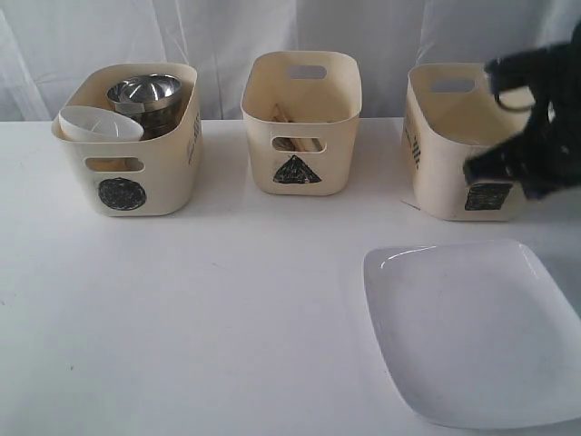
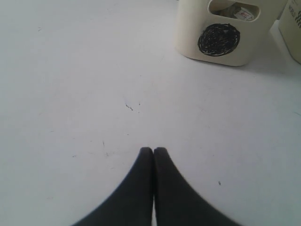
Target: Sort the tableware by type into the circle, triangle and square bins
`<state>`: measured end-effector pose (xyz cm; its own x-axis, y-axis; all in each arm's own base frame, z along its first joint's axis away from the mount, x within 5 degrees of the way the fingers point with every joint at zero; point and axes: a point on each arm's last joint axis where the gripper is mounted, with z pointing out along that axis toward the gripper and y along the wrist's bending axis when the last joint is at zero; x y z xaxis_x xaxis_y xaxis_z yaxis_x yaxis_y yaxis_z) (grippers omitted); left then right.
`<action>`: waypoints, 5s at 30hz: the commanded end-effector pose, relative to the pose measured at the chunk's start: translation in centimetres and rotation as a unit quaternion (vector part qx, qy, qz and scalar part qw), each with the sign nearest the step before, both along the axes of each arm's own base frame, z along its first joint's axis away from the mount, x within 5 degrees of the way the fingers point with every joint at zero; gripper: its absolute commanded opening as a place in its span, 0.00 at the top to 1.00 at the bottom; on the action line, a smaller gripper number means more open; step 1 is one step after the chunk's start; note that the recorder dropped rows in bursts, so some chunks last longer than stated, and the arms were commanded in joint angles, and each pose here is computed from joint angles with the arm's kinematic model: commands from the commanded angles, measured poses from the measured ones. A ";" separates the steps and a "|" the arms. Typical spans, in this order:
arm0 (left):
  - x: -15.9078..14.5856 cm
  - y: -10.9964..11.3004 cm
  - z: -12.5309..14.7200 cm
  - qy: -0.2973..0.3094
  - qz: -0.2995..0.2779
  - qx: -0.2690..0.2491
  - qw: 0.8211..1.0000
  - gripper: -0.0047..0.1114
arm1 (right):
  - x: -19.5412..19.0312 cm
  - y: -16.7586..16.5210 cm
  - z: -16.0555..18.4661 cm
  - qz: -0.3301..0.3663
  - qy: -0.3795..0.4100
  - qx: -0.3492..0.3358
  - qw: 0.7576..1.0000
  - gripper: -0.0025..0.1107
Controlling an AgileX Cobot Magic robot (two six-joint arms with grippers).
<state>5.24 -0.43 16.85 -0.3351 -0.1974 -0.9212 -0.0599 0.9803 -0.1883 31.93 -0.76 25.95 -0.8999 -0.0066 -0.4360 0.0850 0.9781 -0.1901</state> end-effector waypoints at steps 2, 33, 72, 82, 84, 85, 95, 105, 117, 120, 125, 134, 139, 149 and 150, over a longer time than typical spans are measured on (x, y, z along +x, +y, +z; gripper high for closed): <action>0.0 0.0 0.0 -0.003 0.000 -0.006 1.000 0.96 | -6.1 0.2 -5.7 0.046 0.164 0.020 0.985 0.98; 0.0 -0.1 -0.1 -0.002 -0.001 -0.007 1.000 0.96 | -13.8 -4.0 -4.6 -0.239 -0.006 0.206 0.949 0.56; 0.0 -0.1 0.0 -0.003 -0.001 -0.011 1.000 0.96 | -14.5 -4.7 -11.3 -0.225 0.108 0.246 0.936 0.61; 0.0 -0.1 0.0 -0.003 -0.001 -0.011 1.000 0.96 | -14.4 -4.8 -11.3 -0.228 0.102 0.245 0.937 0.61; 0.0 -0.1 0.0 -0.003 -0.001 -0.011 1.000 0.96 | -14.3 -4.9 -11.2 -0.231 0.092 0.244 0.937 0.61; 0.0 -0.1 0.0 -0.003 -0.001 -0.011 1.000 0.96 | -14.2 -4.9 -11.2 -0.232 0.090 0.244 0.938 0.61; 0.0 -0.1 0.0 -0.003 -0.001 -0.012 1.000 0.96 | -13.1 -5.7 -11.0 -0.247 0.011 0.223 0.943 0.61; 0.0 -0.1 0.0 -0.003 -0.001 -0.011 1.000 0.96 | -12.9 -6.3 -11.3 -0.254 -0.043 0.194 0.946 0.61; 0.0 -0.1 0.0 -0.003 -0.005 -0.001 1.000 0.96 | -12.5 -6.5 -13.6 -0.268 -0.009 0.203 0.942 0.61; 0.0 -0.1 0.0 -0.003 -0.005 -0.001 1.000 0.96 | -12.4 -6.4 -13.8 -0.263 -0.003 0.209 0.942 0.62; 0.0 -0.1 0.0 -0.003 -0.005 -0.002 1.000 0.96 | -11.5 -6.2 -13.4 -0.228 -0.015 0.219 0.949 0.81; 0.0 -0.1 0.0 -0.003 -0.005 -0.002 1.000 0.96 | -10.9 -4.0 -10.7 -0.100 -0.007 0.307 0.946 0.98; 0.0 -0.1 0.0 -0.003 -0.005 -0.002 1.000 0.96 | -10.6 -3.2 -7.9 -0.043 -0.066 0.327 0.942 0.98; 0.0 -0.1 0.0 -0.004 -0.005 -0.004 1.000 0.96 | -10.5 -3.1 -8.3 0.012 -0.056 0.312 0.948 0.98; 0.0 -0.1 0.0 -0.004 -0.005 -0.004 1.000 0.96 | -10.5 -3.1 -8.6 0.022 -0.051 0.311 0.949 0.98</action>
